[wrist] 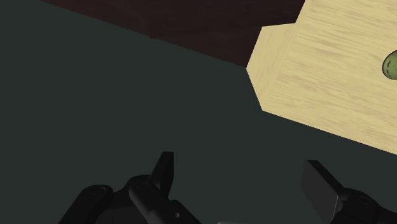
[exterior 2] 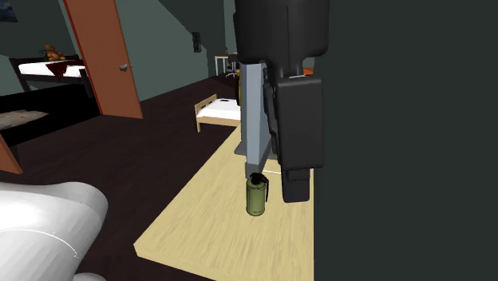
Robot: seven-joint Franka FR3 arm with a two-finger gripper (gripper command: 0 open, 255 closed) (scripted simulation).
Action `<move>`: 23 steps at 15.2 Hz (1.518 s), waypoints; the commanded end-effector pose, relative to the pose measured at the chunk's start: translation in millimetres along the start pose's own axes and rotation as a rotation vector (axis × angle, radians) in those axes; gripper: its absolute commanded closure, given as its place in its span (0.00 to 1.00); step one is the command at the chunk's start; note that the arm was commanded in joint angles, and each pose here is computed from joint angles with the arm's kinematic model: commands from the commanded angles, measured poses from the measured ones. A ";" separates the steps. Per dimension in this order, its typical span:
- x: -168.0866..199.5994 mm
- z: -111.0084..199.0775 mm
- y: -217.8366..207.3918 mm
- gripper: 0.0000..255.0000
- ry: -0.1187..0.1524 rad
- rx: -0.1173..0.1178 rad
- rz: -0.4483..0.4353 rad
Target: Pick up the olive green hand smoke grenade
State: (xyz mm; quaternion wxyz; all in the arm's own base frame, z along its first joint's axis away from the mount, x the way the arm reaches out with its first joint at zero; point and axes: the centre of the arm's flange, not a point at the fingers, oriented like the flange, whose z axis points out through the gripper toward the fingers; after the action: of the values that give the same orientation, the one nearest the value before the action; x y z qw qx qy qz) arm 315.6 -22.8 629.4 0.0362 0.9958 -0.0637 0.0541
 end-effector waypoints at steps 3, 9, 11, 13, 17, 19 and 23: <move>-2.5 14.1 -21.7 0.00 -0.004 0.003 0.004; -9.9 55.8 -87.1 0.00 -0.015 0.011 0.016; -12.3 69.6 -108.9 0.00 -0.019 0.014 0.020; -14.7 83.3 -130.9 0.00 -0.022 0.017 0.024; -19.3 110.5 -174.9 0.00 -0.030 0.023 0.032; -21.5 124.0 -197.0 0.00 -0.033 0.025 0.036; -25.9 150.8 -241.3 0.00 -0.041 0.031 0.044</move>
State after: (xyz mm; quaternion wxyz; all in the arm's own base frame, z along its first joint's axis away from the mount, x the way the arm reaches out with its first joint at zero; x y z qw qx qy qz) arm 337.9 196.0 470.0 0.0196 0.9956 -0.0838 0.0362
